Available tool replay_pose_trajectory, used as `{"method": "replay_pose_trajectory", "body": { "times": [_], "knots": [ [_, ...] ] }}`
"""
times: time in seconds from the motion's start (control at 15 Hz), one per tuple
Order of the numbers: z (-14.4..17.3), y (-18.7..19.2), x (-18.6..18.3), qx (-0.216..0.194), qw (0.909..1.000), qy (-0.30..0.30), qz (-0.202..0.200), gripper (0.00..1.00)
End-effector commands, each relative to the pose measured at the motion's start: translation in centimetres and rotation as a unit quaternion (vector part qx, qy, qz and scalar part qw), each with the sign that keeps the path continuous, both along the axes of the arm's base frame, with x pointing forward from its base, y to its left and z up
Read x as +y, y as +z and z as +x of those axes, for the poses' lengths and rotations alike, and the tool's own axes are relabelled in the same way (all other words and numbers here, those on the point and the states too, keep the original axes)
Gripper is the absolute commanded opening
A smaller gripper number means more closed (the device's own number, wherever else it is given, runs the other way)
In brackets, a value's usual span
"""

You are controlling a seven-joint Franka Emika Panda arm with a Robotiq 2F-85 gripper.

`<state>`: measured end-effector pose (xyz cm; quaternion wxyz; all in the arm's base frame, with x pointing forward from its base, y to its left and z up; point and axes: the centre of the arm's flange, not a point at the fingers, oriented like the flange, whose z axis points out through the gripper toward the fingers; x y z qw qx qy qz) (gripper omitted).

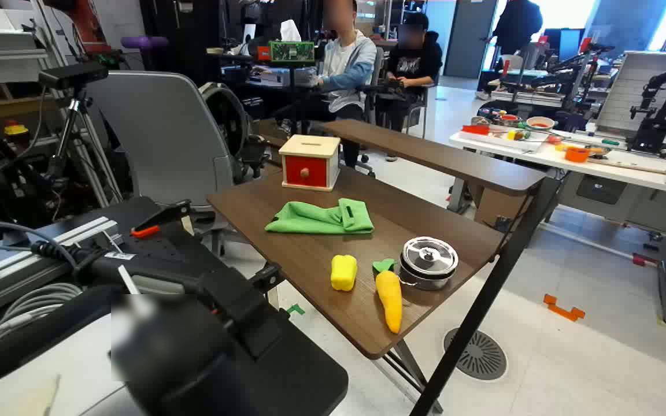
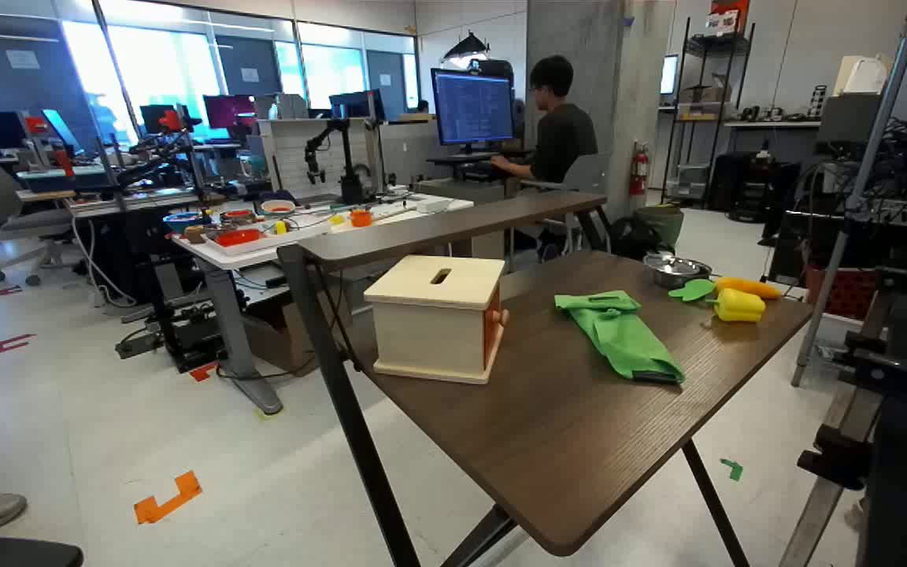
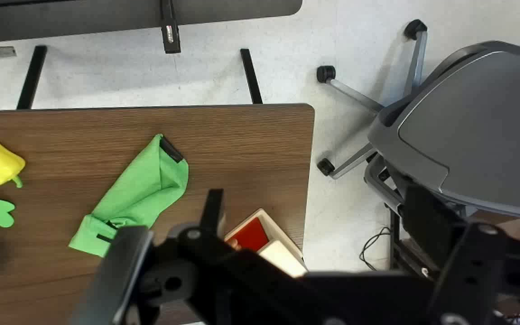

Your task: Remove the lid from the pot and put it on the table

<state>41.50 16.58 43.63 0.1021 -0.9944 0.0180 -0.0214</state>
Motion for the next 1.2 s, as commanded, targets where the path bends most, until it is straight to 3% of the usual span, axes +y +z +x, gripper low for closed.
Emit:
{"method": "replay_pose_trajectory", "body": {
  "times": [0.0,0.4,0.73,1.13],
  "knots": [
    [0.0,0.1,0.0,-0.001,1.0000,0.000,0.000,1.00],
    [0.4,-0.4,-0.6,-0.005,1.0000,-0.004,0.001,1.00],
    [3.4,-6.1,-7.8,0.037,0.9964,-0.077,0.001,1.00],
    [9.7,-12.1,-19.2,0.077,0.9770,-0.198,0.000,1.00]
  ]
}}
